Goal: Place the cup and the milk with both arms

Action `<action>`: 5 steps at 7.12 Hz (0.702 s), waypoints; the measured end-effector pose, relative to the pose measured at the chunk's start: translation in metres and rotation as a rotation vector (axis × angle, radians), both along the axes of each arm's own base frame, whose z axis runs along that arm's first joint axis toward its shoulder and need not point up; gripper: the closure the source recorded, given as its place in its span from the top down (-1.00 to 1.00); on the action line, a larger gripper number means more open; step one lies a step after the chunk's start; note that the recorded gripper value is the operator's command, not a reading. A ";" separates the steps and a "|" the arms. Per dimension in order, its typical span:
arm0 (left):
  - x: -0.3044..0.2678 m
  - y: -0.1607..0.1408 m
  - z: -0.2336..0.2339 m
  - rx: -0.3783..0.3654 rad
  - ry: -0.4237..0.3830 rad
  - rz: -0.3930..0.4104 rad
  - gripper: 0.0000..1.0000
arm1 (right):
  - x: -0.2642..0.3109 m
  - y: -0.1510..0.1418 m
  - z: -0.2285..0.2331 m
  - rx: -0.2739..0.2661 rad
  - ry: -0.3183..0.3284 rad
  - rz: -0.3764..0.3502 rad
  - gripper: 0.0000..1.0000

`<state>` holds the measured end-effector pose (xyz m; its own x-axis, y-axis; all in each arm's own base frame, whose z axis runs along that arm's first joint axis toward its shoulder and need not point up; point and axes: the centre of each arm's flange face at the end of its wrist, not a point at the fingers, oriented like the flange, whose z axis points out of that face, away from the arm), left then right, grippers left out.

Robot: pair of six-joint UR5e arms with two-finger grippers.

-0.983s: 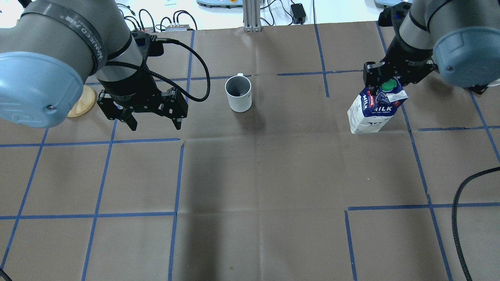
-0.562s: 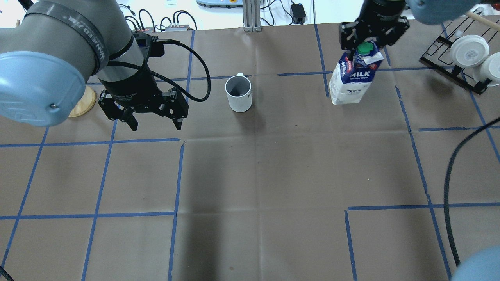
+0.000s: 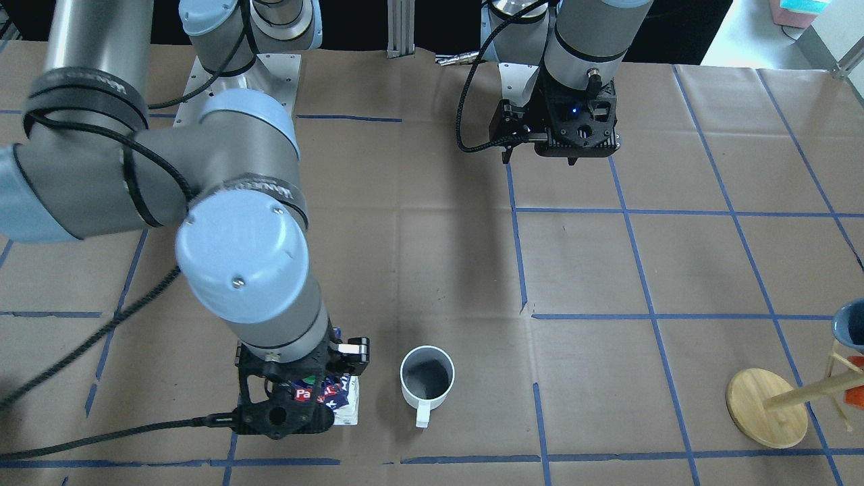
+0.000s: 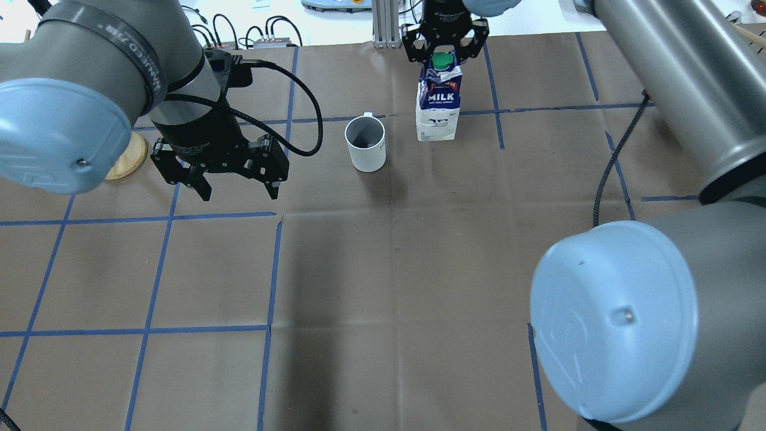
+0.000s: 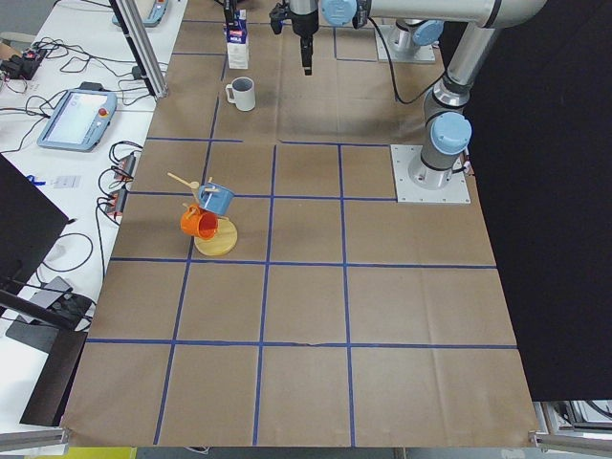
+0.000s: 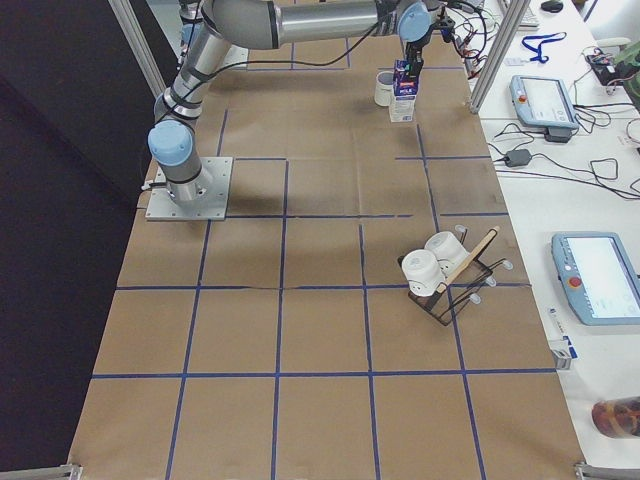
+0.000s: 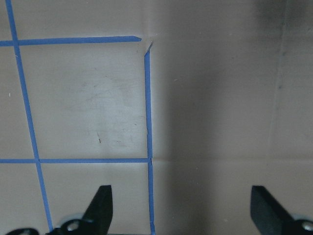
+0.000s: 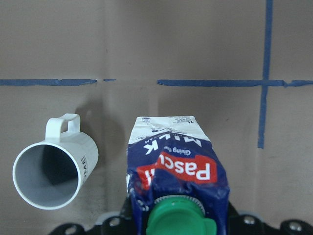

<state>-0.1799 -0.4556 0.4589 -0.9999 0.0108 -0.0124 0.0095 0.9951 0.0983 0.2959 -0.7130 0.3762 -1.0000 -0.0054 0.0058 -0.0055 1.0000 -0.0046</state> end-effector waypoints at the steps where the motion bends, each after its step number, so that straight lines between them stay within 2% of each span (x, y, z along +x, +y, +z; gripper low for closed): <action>1: 0.000 0.000 0.000 0.000 0.000 0.000 0.99 | 0.016 -0.003 -0.024 0.023 0.004 -0.013 0.10; 3: 0.000 0.000 0.000 0.001 0.000 0.000 0.99 | 0.027 -0.005 -0.048 0.047 0.010 -0.021 0.17; 4: 0.000 -0.001 -0.001 0.001 0.000 -0.001 0.99 | 0.029 -0.005 -0.046 0.045 0.006 -0.023 0.43; 5: 0.000 -0.002 -0.002 0.003 0.000 0.000 0.99 | 0.030 -0.004 -0.040 0.040 -0.009 -0.024 0.99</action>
<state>-0.1804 -0.4576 0.4572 -0.9999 0.0113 -0.0126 0.0100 0.9949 0.1008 0.3260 -0.7169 0.3358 -0.9998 0.0188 -0.0027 0.0187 0.9992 0.0351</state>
